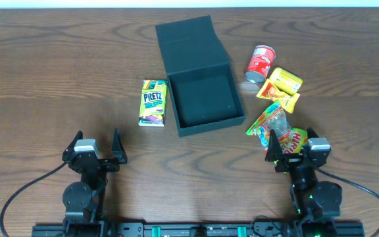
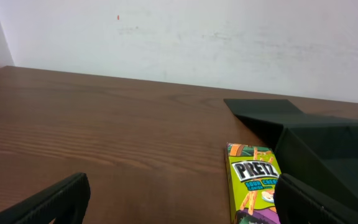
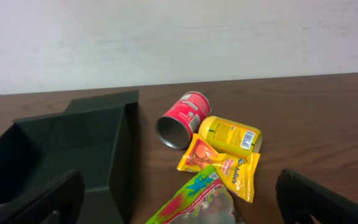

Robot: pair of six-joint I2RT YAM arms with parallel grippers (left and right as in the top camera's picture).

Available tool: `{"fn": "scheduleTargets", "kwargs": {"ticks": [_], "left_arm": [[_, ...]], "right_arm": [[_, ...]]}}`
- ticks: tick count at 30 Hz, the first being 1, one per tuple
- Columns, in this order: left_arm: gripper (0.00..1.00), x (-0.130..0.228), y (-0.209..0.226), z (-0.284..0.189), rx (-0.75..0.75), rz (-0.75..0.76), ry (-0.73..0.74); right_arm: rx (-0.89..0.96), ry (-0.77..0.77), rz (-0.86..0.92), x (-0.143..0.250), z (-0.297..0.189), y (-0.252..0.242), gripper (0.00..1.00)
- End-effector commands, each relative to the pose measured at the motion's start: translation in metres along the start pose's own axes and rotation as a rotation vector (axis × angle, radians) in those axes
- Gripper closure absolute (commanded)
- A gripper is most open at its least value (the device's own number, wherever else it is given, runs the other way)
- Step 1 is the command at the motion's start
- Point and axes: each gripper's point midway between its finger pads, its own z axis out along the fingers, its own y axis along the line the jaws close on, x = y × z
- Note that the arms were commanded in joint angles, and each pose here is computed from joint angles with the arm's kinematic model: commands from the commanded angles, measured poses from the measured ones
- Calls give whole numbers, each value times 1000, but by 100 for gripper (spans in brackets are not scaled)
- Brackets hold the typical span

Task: Pack container

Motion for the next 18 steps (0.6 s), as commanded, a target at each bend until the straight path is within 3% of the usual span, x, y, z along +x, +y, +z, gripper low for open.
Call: {"fn": "scheduleTargets", "kwargs": {"ticks": [1,18], "left_arm": [[5,18,4,0,-16,24,61],[4,18,4,0,-16,24,61]], "right_arm": [[9,-3,8,0,0,-2,1],[7,-7,7,-1,0,-2,1]]}}
